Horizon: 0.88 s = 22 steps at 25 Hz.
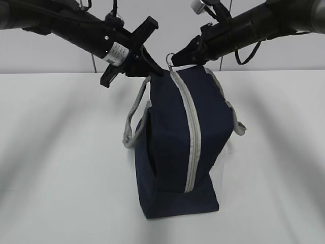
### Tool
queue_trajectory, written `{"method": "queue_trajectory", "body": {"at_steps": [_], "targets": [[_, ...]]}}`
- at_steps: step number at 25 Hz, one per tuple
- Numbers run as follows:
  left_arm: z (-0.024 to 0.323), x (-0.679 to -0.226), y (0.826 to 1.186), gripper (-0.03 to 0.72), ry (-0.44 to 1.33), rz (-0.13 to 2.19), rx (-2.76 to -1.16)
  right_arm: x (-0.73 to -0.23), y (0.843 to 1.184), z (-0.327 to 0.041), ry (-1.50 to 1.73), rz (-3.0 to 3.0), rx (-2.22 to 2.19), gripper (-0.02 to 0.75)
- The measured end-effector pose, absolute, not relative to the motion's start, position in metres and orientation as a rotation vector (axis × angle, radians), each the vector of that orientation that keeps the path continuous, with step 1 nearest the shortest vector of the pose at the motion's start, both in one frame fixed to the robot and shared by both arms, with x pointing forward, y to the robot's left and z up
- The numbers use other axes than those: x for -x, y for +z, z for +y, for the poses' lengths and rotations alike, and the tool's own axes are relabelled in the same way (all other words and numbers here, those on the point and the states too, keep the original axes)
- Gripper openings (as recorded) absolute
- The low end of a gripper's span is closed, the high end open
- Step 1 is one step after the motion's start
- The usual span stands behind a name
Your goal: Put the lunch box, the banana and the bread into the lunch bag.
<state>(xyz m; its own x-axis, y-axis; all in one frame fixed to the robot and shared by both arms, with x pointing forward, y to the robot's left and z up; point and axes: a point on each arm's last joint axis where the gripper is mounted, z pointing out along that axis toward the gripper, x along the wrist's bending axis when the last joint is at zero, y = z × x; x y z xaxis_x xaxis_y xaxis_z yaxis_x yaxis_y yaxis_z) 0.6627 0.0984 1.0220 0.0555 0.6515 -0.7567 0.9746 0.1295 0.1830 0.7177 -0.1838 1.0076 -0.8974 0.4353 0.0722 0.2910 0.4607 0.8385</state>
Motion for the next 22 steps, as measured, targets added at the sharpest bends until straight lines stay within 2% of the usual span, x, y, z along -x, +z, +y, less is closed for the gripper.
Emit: {"method": "queue_trajectory", "body": {"at_steps": [8,22], "targets": [[0.098,-0.663,1.021,0.008,-0.553,1.652,-1.609,-0.722,1.008,-0.200,1.366,2.512,-0.440,-0.016],[0.088,-0.656,1.022,0.007,-0.555,1.574,-1.688,-0.747,0.986,-0.201,1.574,2.499,-0.253,-0.016]]}}
